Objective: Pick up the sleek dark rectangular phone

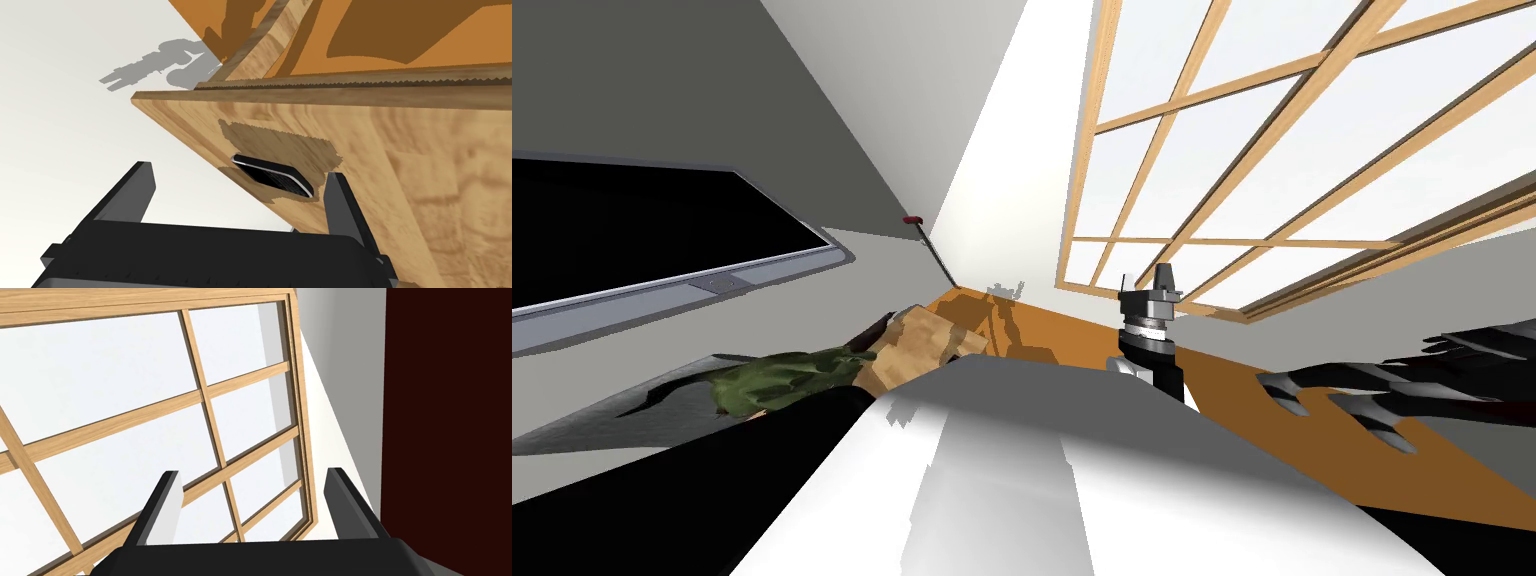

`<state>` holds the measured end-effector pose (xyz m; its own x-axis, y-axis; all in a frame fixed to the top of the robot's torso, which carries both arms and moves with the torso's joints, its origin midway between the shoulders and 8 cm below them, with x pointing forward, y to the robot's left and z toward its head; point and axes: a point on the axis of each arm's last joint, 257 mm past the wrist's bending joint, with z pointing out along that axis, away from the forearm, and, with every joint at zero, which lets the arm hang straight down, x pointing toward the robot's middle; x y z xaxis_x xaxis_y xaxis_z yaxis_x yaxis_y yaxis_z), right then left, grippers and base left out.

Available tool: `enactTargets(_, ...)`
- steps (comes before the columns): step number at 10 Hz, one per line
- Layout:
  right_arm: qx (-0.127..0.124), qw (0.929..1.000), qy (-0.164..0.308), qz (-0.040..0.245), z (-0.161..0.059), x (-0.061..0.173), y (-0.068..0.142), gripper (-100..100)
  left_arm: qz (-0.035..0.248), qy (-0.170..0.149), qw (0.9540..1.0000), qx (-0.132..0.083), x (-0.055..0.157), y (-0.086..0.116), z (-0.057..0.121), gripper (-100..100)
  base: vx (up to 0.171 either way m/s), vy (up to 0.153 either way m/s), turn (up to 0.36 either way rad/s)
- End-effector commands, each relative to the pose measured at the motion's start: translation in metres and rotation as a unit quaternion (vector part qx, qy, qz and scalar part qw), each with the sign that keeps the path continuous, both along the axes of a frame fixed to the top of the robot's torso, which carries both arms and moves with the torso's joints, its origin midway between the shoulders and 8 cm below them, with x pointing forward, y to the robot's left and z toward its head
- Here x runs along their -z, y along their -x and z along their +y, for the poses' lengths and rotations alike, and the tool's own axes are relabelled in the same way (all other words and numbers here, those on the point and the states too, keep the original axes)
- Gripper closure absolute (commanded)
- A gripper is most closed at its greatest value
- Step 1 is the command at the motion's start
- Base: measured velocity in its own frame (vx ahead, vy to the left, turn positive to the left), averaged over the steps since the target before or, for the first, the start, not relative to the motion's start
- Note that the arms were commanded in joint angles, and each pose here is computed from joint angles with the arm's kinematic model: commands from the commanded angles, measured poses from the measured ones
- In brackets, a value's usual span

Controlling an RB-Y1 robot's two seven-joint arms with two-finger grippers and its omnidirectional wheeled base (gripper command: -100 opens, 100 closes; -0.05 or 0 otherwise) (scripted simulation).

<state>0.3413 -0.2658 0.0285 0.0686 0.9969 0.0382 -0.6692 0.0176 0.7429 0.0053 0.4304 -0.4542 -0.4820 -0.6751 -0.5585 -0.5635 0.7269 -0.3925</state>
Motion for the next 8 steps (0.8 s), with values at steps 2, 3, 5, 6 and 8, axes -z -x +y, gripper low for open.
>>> enactTargets(2, 0.000, 1.0000, 0.000, 0.000, 0.000, 0.000, 0.000, 0, 0.052, -0.019, 0.9984, 0.013, 0.012, 0.042, 0.012, -100, 0.071, 0.030, -0.249)
enactTargets(3, 0.000, 1.0000, 0.000, 0.000, 0.000, 0.000, 0.000, 0, 0.079, -0.028, 0.9962, 0.023, 0.016, 0.065, 0.017, -100, 0.048, 0.020, -0.244)
enactTargets(5, 0.000, 1.0000, 0.000, 0.000, 0.000, 0.000, 0.000, 0, 0.109, -0.037, 0.9928, 0.033, 0.020, 0.091, 0.022, -100, 0.037, 0.023, -0.184)
enactTargets(6, 0.000, 1.0000, 0.000, 0.000, 0.000, 0.000, 0.000, 0, 0.136, -0.045, 0.9887, 0.043, 0.023, 0.115, 0.028, -100, 0.055, 0.031, -0.403)
enactTargets(8, 0.000, 1.0000, 0.000, 0.000, 0.000, 0.000, 0.000, 0, 0.178, -0.056, 0.9801, 0.068, 0.026, 0.151, 0.034, -100, 0.079, 0.035, -0.381)
